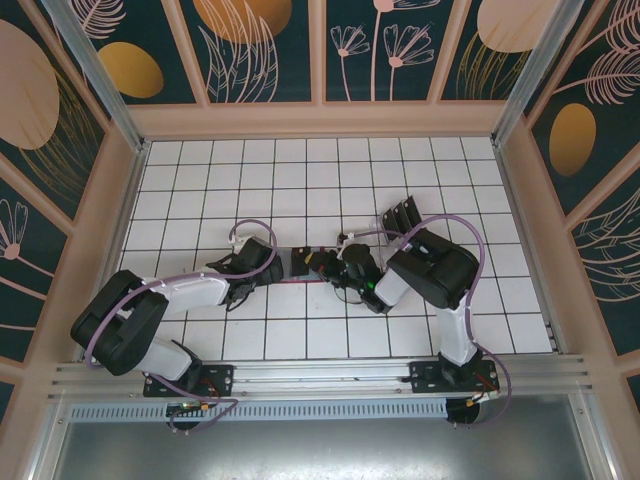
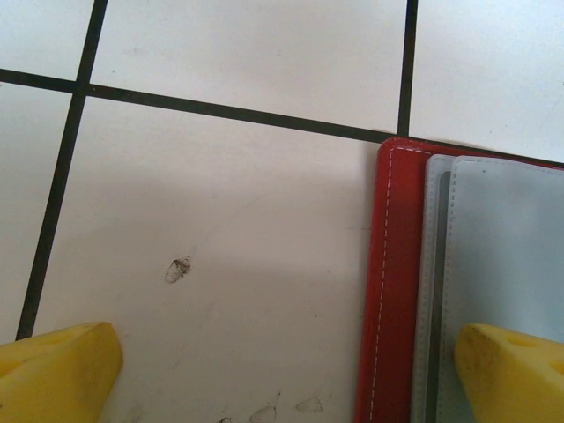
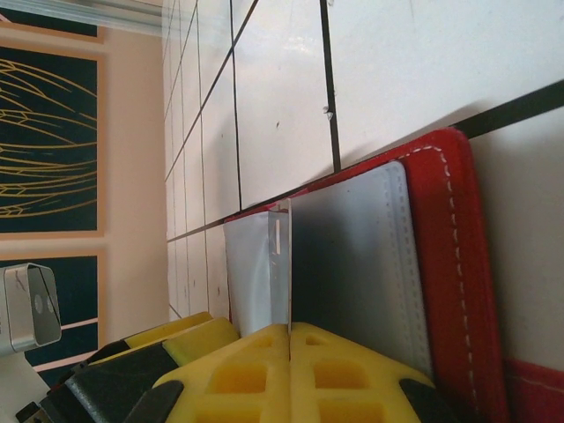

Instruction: Put the credit cards into the card holder

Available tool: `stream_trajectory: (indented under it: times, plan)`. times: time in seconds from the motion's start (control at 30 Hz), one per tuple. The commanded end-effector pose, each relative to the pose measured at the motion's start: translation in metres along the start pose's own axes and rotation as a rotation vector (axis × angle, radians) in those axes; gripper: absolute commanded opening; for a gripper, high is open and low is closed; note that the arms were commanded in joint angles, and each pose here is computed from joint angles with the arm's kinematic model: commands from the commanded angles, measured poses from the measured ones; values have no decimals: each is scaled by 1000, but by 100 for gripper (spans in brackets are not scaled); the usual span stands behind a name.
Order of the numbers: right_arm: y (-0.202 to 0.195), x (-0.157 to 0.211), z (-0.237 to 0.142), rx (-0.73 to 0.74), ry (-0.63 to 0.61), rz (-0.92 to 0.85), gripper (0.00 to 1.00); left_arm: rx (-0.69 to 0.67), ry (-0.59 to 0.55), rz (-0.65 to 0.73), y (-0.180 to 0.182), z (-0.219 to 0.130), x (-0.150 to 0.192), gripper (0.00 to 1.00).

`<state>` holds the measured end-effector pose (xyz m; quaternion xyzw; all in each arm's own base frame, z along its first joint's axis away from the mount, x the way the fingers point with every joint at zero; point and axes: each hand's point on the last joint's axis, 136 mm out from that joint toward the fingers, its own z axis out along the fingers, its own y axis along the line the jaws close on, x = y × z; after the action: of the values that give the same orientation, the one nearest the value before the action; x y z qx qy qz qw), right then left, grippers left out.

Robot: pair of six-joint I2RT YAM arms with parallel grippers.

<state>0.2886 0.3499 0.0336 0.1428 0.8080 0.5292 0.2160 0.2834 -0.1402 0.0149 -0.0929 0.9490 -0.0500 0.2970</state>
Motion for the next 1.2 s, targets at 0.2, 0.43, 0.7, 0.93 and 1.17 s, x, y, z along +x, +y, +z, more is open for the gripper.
stream_trajectory:
  times: [0.2, 0.43, 0.7, 0.93, 1.17]
  plan:
    - [-35, 15, -6, 124, 36, 39, 0, -98, 123, 42, 32, 5, 39, 99]
    - [-38, 13, -12, 146, 19, 39, 0, -97, 124, 44, 32, 5, 39, 98]
    - [-41, 15, -13, 165, 25, 46, 0, -96, 122, 43, 32, 5, 39, 99]
    - [-39, 17, -4, 152, 50, 40, 0, -95, 121, 42, 32, 5, 39, 98]
    - [-36, 19, 2, 144, 70, 36, 0, -96, 121, 42, 32, 5, 38, 98]
